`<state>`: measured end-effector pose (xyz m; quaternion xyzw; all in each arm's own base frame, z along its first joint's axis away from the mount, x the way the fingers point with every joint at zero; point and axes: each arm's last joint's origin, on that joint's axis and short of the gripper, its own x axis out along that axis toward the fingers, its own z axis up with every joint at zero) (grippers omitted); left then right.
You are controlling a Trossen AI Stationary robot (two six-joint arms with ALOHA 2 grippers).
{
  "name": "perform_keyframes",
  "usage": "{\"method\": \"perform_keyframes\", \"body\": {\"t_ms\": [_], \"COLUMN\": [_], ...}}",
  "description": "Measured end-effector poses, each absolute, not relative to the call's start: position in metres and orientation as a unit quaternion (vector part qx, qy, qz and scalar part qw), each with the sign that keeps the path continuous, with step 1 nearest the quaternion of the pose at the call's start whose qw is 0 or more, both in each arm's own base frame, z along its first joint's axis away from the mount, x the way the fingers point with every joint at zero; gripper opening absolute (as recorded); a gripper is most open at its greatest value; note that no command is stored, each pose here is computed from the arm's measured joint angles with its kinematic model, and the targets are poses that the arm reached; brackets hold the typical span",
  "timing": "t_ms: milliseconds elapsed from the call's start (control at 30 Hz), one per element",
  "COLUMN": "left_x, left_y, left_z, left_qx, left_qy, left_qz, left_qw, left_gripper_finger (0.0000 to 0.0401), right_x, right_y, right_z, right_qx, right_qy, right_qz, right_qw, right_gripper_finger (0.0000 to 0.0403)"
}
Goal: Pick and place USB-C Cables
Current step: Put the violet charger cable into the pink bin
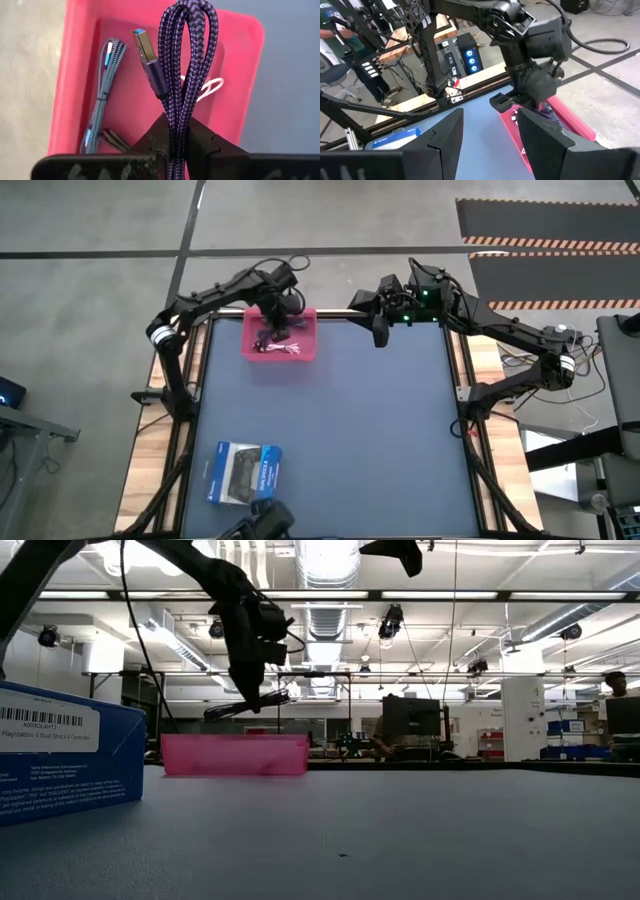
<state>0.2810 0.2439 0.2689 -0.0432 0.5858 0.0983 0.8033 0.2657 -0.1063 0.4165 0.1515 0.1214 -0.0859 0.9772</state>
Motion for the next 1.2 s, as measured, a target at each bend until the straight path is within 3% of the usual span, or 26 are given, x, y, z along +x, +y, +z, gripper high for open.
{"method": "perform_keyframes", "body": {"t_ms": [433, 1200], "left_x": [0.292, 0.302], "left_y": [0.259, 0.271], "left_z": [0.238, 0.218], "left_qx": [-0.028, -0.025], "left_qy": [0.595, 0.585], "left_qz": [0.077, 0.086], "left_qw": [0.8, 0.806], "left_gripper_finger": [0.0018, 0.0018], "right_x": [0.265, 0.27], "right_y": [-0.107, -0.109], "right_z": [0.416, 0.407], "right_qx": [0.15, 0.15], "right_qy": [0.123, 0.152], "right_qz": [-0.099, -0.101], "right_qw": [0.976, 0.972], "right_gripper_finger": [0.0178, 0.0178]}}
